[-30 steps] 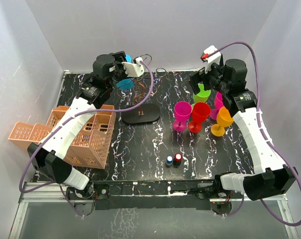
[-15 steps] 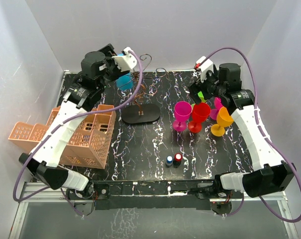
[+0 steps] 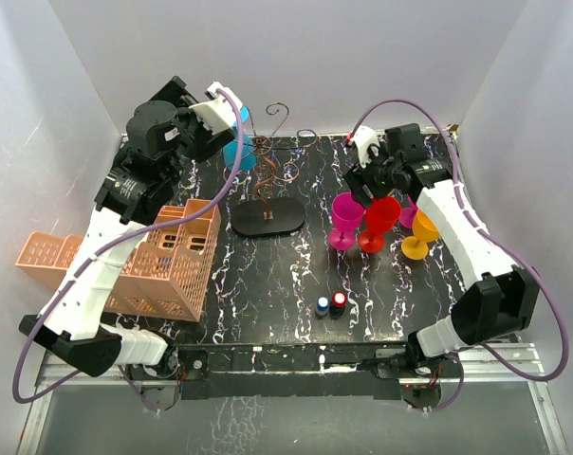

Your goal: Place the wine glass upside down on the wine glass rack

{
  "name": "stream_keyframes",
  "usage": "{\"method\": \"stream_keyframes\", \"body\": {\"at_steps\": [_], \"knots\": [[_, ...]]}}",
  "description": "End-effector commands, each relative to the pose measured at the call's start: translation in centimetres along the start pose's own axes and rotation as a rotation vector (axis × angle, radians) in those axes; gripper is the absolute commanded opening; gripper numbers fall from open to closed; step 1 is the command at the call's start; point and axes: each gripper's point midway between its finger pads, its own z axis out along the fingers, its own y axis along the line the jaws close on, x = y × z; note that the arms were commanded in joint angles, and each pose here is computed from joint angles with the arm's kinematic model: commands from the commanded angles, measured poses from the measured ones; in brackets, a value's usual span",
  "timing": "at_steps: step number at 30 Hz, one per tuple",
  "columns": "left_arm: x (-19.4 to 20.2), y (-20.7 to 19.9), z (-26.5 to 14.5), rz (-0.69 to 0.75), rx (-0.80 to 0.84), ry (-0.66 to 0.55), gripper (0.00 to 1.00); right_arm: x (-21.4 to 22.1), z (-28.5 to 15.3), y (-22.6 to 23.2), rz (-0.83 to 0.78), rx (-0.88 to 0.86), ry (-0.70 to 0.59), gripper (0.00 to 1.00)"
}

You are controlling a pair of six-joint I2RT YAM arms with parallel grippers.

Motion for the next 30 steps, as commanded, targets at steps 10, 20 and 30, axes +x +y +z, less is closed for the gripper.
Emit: {"method": "stream_keyframes", "body": {"at_steps": [10,20,30], "knots": [[1.0,0.3,-0.8,0.004,-0.012,0.033,0.97,0.0,3.3,-0.1,-0.056,-0.011,0.082,0.51],[1.3,-0.5,-0.6,-0.004,0.014,0.038,0.97,1.8,5.2,0.7,-0.063,-0.064,0.132,0.31],[1.4,-0.7,-0.6,-0.122,0.006,0.029,0.97,-1.7,4.0,0.3,-0.09,-0.063,0.023,0.08]]}}
